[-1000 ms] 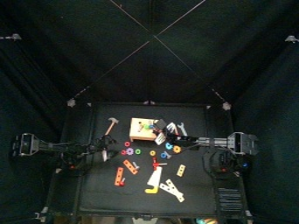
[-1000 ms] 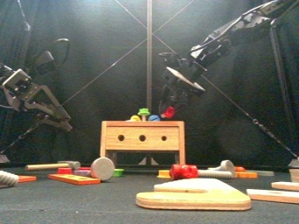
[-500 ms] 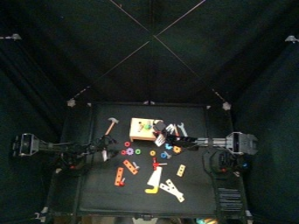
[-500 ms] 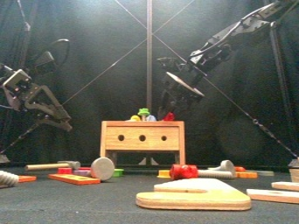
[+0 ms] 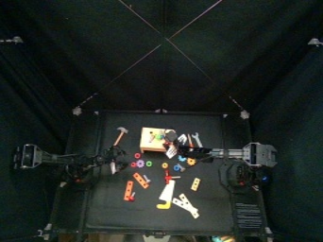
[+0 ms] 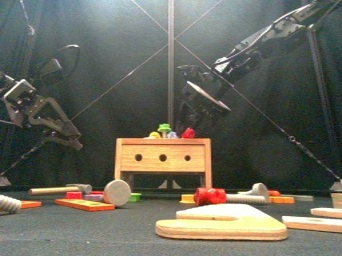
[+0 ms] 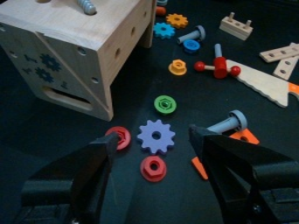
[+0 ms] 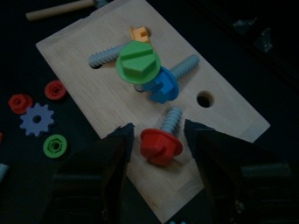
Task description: Place red screw on bench
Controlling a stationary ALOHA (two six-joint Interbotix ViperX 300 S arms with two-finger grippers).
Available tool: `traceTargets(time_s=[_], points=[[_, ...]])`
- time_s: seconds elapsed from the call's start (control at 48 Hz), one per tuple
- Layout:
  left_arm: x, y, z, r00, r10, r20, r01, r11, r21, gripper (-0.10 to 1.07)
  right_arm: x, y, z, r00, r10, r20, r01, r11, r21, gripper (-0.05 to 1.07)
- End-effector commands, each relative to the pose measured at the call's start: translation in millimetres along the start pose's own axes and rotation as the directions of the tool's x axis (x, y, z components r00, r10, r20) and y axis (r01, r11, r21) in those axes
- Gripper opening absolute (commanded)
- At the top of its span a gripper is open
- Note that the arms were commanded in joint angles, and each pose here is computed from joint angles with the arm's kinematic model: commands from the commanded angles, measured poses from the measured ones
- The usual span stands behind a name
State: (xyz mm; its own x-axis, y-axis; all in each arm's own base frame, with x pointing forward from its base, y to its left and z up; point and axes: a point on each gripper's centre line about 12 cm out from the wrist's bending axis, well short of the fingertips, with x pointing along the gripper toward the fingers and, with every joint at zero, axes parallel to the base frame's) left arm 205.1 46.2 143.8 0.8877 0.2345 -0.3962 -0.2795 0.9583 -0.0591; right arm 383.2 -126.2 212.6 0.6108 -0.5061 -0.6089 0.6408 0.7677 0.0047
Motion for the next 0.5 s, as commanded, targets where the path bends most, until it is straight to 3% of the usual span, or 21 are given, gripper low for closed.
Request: traceTargets(time_s=[0.0,0.271,0.479], points=[[3,-0.2,8.9,1.000,0.002,0.026,-0.002,1.000,-0.007,0.98,-7,1,15,0.999,0.013,0.040,-0.013,1.000,0.009,0.92],[3,-0.2,8.9,1.000,0.002,0.026,-0.002,1.000,-0.007,0.98,-12,3,21,0.998,0.018,0.060,-0.018,1.000,0.000,0.92],[3,-0.2,8.9,1.000,0.002,0.026,-0.002,1.000,-0.007,0.98,-30,8,33,0.993,0.045,0.110,-0.044,0.999,-0.009,0.92]])
